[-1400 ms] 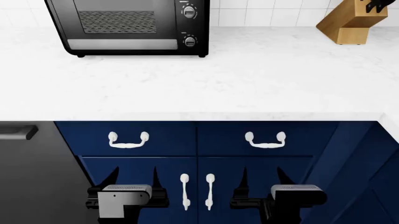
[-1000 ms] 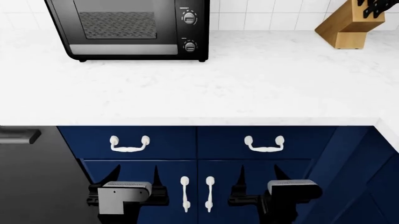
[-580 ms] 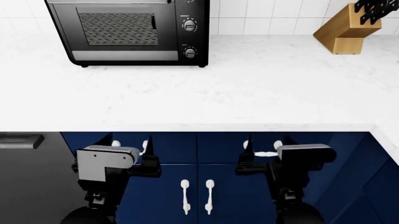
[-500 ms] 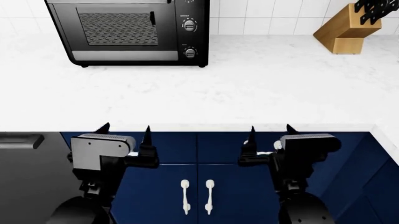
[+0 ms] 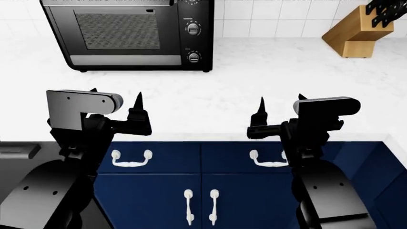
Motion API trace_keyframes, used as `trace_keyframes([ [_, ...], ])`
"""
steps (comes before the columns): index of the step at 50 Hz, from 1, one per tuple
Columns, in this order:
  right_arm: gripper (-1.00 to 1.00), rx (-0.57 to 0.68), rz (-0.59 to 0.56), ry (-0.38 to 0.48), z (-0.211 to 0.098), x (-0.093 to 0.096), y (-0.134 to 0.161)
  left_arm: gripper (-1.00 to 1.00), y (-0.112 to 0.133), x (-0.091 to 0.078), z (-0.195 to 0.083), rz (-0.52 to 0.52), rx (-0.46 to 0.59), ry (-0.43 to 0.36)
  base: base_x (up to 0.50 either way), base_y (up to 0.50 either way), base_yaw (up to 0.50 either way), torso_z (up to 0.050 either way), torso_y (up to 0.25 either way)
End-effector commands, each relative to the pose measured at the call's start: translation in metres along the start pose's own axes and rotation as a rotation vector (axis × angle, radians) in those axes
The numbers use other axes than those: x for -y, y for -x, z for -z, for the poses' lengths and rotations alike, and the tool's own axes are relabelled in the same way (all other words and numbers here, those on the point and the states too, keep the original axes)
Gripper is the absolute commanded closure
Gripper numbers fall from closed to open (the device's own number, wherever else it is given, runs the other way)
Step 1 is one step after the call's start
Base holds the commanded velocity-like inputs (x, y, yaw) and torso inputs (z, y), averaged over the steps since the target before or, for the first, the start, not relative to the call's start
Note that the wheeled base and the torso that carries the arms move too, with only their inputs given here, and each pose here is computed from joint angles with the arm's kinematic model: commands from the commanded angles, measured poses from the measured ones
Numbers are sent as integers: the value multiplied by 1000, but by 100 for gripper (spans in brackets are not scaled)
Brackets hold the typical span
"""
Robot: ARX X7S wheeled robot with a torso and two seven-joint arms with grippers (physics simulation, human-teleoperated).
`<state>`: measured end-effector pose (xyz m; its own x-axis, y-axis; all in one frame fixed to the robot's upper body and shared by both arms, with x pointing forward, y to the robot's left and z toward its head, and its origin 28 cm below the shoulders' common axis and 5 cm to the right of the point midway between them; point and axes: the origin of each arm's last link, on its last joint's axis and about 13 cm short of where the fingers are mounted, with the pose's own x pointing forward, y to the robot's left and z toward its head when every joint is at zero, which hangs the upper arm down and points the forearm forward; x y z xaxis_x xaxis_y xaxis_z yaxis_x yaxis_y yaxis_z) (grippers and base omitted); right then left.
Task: Open the toaster oven door.
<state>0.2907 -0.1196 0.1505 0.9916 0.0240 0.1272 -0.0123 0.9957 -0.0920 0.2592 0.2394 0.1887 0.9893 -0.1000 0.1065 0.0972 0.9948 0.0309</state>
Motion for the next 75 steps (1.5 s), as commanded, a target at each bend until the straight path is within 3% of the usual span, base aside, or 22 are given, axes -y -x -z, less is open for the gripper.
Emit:
trace_keyframes([
  [1, -100, -2, -12, -2, -5, 0, -3, -100, 0, -3, -9, -5, -1, -13, 266, 0, 0, 0, 0],
  [23, -100, -13, -23, -17, 0, -1, -4, -100, -1, -3, -11, 1, 6, -32, 266, 0, 0, 0, 0],
  [29, -100, -13, -28, -13, -1, -1, -4, -100, -4, -5, -13, 8, 7, -92, 268, 0, 0, 0, 0],
  [37, -100, -10, -28, -28, 1, -2, -5, -100, -12, -23, -31, 29, 17, -349, 199, 0, 0, 0, 0],
  [50, -100, -21, -34, -44, 9, -5, -6, -100, -26, -64, -95, 110, -14, -1010, 0, 0, 0, 0, 0],
  [59, -100, -15, -36, -46, 7, -4, -8, -100, -28, -80, -128, 172, -46, -1352, 0, 0, 0, 0, 0],
  [66, -100, -10, -46, -56, 7, -7, -9, -100, -37, -82, -137, 238, -63, -1493, 0, 0, 0, 0, 0],
  [75, -100, -9, -47, -55, 5, -6, -11, -100, -62, -86, -142, 271, -24, -1510, 0, 0, 0, 0, 0],
])
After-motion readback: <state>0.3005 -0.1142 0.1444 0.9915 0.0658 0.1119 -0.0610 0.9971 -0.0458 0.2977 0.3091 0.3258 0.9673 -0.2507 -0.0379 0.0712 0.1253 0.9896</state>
